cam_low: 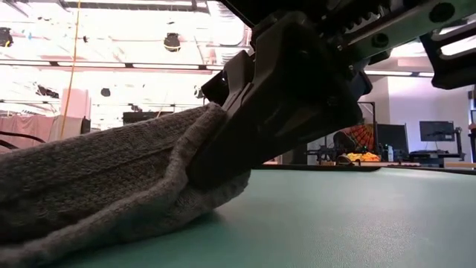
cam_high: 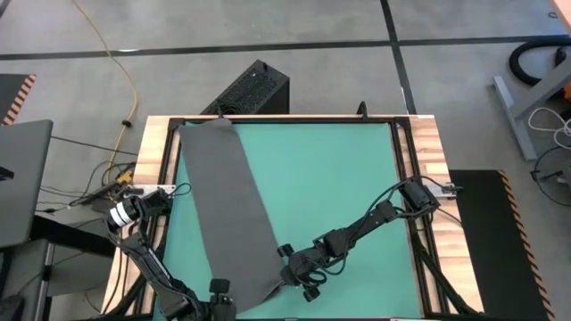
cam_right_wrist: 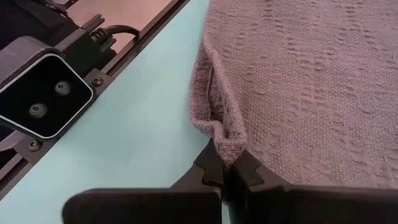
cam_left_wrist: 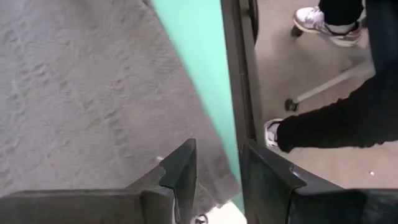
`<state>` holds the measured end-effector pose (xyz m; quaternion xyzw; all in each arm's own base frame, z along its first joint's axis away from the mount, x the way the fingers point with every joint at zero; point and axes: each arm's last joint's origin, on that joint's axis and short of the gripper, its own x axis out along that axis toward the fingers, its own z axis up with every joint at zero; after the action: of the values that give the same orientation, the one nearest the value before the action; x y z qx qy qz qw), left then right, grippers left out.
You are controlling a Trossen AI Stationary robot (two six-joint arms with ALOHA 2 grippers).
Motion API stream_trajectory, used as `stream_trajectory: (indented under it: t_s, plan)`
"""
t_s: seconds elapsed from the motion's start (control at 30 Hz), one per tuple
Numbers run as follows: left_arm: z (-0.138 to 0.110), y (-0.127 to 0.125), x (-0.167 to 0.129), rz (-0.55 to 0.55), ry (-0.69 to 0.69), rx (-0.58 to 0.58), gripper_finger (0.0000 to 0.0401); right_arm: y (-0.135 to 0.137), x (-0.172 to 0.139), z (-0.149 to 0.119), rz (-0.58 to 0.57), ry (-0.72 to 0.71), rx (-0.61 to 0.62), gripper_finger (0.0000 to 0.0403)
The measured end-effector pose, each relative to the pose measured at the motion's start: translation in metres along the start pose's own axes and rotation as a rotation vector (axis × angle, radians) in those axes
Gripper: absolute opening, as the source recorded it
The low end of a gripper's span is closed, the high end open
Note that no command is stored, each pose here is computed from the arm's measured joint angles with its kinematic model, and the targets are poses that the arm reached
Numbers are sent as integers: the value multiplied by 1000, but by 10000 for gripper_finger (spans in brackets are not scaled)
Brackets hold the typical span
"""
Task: Roll towel
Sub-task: Roll the gray towel
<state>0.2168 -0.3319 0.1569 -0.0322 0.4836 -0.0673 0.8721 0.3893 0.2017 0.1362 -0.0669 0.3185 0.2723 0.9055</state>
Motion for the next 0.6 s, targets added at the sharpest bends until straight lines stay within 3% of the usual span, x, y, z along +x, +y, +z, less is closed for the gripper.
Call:
stream_trajectory:
  t_s: [0.37,0.6]
  plan:
    - [-9,-3,19,-2,37,4,118,0,0,0,0,1,0,18]
    - [-13,5,21,58,97,-51,110,0,0,0,0,4,18,18]
